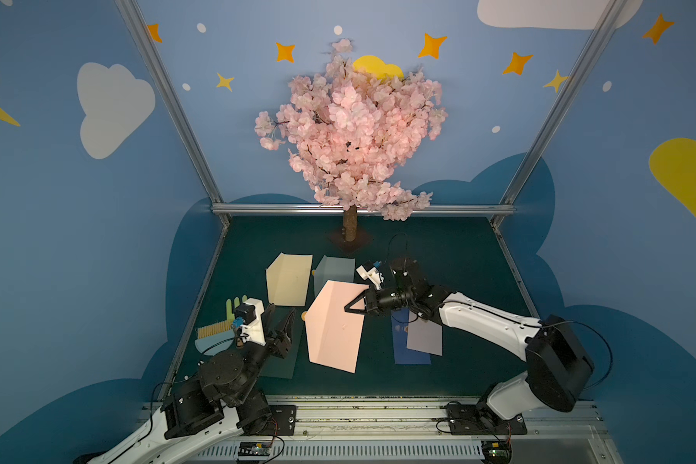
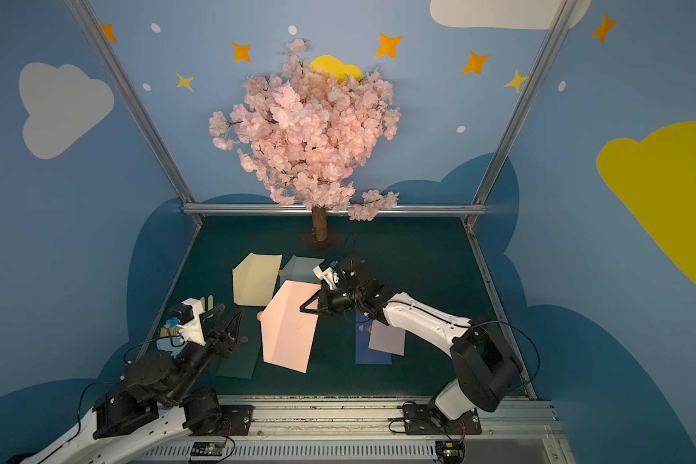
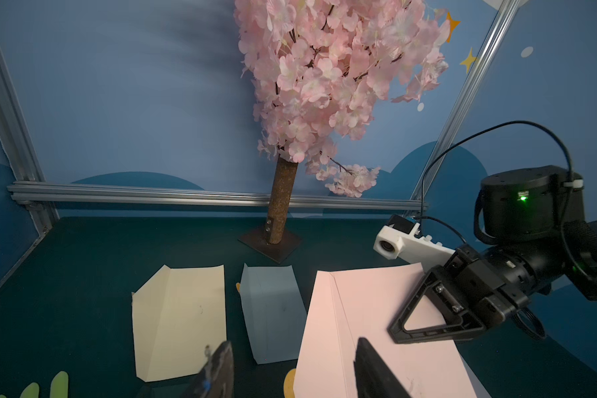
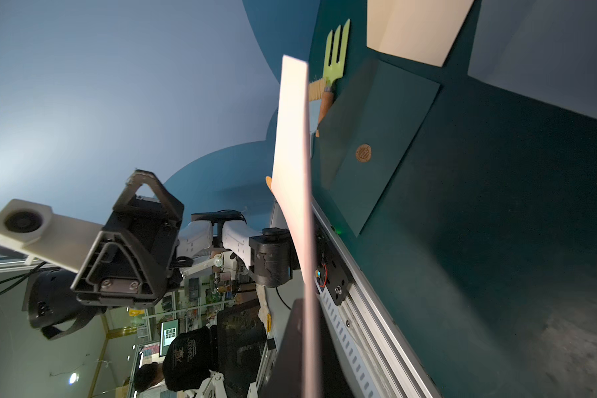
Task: Open the envelope
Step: Open the envelope flap on the envelope, then place the envelope at the center of the board.
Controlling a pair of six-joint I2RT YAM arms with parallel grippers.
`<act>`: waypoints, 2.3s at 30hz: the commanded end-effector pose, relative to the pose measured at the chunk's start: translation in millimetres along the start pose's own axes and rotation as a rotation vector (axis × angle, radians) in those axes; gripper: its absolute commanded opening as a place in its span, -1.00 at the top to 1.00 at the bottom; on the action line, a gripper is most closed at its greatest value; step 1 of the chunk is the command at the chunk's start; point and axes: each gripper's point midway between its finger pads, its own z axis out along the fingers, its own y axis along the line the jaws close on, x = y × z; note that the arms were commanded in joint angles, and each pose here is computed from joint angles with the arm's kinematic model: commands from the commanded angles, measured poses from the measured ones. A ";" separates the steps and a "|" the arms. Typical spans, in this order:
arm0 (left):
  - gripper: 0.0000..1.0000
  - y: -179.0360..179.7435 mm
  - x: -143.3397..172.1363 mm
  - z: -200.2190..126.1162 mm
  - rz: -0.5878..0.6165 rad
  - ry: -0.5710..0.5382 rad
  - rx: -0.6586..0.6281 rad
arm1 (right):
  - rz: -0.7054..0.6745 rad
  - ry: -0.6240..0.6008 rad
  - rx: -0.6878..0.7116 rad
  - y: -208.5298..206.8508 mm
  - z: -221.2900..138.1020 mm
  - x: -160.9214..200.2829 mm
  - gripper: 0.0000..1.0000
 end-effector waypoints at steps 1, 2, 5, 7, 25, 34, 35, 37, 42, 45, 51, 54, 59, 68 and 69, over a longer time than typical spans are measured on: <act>-0.14 3.9 3.8 1.2 0.031 0.026 -0.029 | 0.021 0.051 -0.011 -20.0 15.6 3.9 1.00; -0.13 3.1 3.9 2.0 0.034 0.028 -0.030 | 0.040 0.069 0.005 -31.5 21.8 5.5 1.00; -0.14 1.2 4.1 4.5 0.048 0.036 -0.033 | 0.090 0.109 0.032 -61.4 38.6 8.7 1.00; -0.15 1.1 3.5 5.1 0.052 0.039 -0.037 | 0.114 0.124 0.022 -73.7 47.9 8.8 1.00; -0.16 5.3 11.7 4.8 0.048 0.060 -0.054 | 0.216 0.175 0.001 -128.4 90.4 5.7 0.86; -0.16 3.3 14.8 4.4 0.042 0.061 -0.035 | 0.210 0.171 0.026 -131.8 87.0 6.8 0.73; -0.16 2.9 15.0 4.5 0.040 0.060 -0.032 | 0.207 0.171 0.036 -132.1 85.6 7.2 0.70; -0.16 2.8 15.6 4.6 0.039 0.060 -0.031 | 0.204 0.172 0.055 -133.3 83.2 9.1 0.60; -0.16 2.1 15.3 4.8 0.040 0.059 -0.028 | 0.193 0.168 0.102 -134.0 74.7 11.0 0.36; -0.17 1.6 15.0 4.8 0.040 0.057 -0.026 | 0.193 0.162 0.119 -133.5 69.2 10.9 0.27; -0.16 1.0 15.4 5.3 0.041 0.058 -0.024 | 0.193 0.161 0.150 -133.3 58.2 12.9 0.14; -0.17 0.3 15.4 5.8 0.041 0.059 -0.023 | 0.195 0.168 0.204 -135.4 49.7 14.0 0.10; -0.17 0.5 16.0 6.1 0.044 0.058 -0.024 | 0.184 0.213 0.385 -144.8 24.4 23.6 -0.02; -0.18 -23.6 25.5 23.2 0.047 0.097 0.031 | 0.155 0.095 0.501 -131.8 -35.7 7.0 -0.12; -0.19 -29.6 29.1 27.6 0.051 0.114 0.044 | 0.147 0.077 0.511 -129.0 -44.2 4.1 -0.12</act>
